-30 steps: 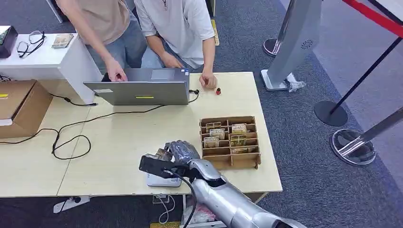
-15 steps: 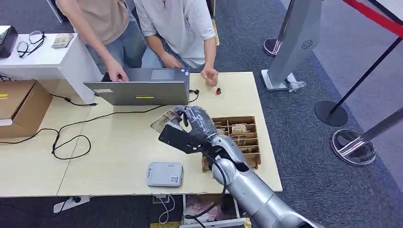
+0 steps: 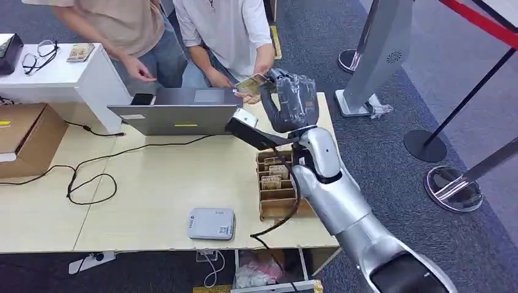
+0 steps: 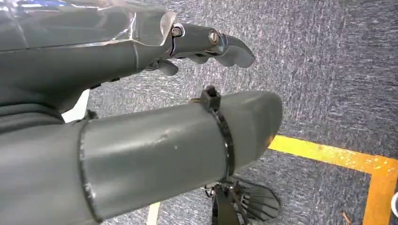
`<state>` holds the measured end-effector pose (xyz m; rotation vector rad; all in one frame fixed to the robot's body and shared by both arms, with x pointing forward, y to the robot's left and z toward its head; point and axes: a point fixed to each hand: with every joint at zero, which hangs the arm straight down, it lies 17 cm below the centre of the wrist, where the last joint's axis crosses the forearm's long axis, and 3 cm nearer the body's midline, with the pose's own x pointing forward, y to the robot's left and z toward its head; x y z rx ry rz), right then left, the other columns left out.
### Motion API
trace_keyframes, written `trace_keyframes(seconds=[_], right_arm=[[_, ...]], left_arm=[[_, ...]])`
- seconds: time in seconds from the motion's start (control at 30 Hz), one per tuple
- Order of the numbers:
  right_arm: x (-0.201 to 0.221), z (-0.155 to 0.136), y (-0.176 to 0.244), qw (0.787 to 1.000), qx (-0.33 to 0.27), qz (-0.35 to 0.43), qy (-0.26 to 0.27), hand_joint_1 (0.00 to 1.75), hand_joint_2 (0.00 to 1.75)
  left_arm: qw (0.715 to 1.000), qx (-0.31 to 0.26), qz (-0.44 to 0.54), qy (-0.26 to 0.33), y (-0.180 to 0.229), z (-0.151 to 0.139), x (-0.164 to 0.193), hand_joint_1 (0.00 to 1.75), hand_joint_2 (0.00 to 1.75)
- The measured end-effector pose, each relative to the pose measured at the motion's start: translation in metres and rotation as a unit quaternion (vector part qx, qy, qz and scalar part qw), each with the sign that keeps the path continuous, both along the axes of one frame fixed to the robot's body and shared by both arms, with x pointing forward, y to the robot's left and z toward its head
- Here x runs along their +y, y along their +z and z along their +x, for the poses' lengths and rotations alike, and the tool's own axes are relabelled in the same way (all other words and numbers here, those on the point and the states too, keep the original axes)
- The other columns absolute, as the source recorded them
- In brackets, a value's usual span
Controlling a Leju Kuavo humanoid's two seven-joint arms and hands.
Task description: Pass the card to the sensor for recognition and then transmit it.
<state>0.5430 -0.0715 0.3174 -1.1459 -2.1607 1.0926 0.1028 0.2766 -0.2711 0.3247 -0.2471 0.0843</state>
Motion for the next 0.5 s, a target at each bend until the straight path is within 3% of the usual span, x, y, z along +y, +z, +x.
trace_keyframes(seconds=[0.2,0.5], right_arm=[[0.006,0.03,-0.011,0.997,0.006,-0.062,-0.047,1.75,1.75],[-0.004,0.048,-0.036,0.992,0.025,-0.092,-0.084,1.75,1.75]], left_arm=[[1.0,0.003,0.003,0.007,-0.001,-0.002,0.006,0.0,0.0],[1.0,0.0,0.006,-0.001,-0.001,-0.002,0.01,0.0,0.0]])
